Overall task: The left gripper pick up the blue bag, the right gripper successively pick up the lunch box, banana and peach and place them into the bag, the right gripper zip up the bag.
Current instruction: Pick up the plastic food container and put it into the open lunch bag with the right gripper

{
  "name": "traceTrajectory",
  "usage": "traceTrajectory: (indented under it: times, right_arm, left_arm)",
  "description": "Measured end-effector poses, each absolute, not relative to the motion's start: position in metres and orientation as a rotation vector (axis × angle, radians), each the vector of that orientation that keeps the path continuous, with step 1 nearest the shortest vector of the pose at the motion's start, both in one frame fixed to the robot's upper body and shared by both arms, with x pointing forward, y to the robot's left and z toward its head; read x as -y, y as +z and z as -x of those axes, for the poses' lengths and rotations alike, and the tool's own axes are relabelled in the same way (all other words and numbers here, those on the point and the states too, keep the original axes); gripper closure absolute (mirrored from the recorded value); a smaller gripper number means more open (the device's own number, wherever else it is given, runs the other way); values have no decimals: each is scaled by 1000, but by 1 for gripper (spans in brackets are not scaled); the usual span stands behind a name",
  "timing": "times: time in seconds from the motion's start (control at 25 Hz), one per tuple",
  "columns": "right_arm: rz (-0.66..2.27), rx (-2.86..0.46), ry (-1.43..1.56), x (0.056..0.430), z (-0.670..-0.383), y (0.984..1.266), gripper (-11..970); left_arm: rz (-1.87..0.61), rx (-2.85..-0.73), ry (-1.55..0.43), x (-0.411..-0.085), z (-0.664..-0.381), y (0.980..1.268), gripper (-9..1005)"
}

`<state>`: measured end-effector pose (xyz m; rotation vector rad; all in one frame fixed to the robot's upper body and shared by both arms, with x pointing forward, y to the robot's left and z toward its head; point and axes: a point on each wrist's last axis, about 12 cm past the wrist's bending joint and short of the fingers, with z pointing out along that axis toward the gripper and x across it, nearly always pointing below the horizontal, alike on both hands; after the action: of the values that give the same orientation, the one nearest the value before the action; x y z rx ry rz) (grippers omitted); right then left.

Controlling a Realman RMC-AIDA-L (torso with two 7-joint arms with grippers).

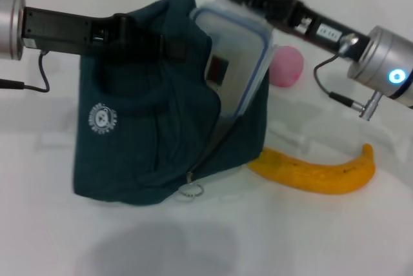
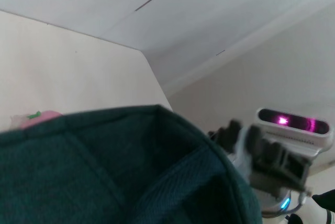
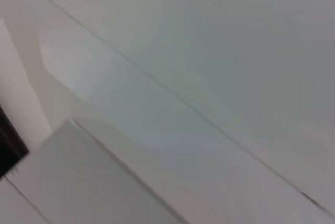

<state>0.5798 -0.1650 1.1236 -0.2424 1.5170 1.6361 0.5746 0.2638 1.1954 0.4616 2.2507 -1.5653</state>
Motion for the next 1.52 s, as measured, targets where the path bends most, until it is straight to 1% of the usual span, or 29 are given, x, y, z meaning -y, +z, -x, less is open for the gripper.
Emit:
traceTrajectory:
  times: [0.28, 0.8, 1.04, 1.32, 1.52]
  right_arm:
    - [156, -1451, 1647, 177, -577, 1124, 807]
    - [217, -1628, 1587, 159, -572, 1103, 782]
    - [233, -1624, 1600, 154, -572, 1106, 770]
    - [215, -1597, 1595, 158, -571, 1106, 756]
    - [204, -1585, 1599, 162, -570, 1106, 651]
  left_arm:
    - [-447, -2257, -1610, -260, -574, 1188, 957]
    - [-453, -2252, -1625, -257, -575, 1188, 957]
    - [-449, -2252, -1625, -258, -574, 1187, 957]
    - [-441, -2252, -1622, -260, -574, 1187, 956]
    - [-425, -2254, -1609, -265, -573, 1186, 956]
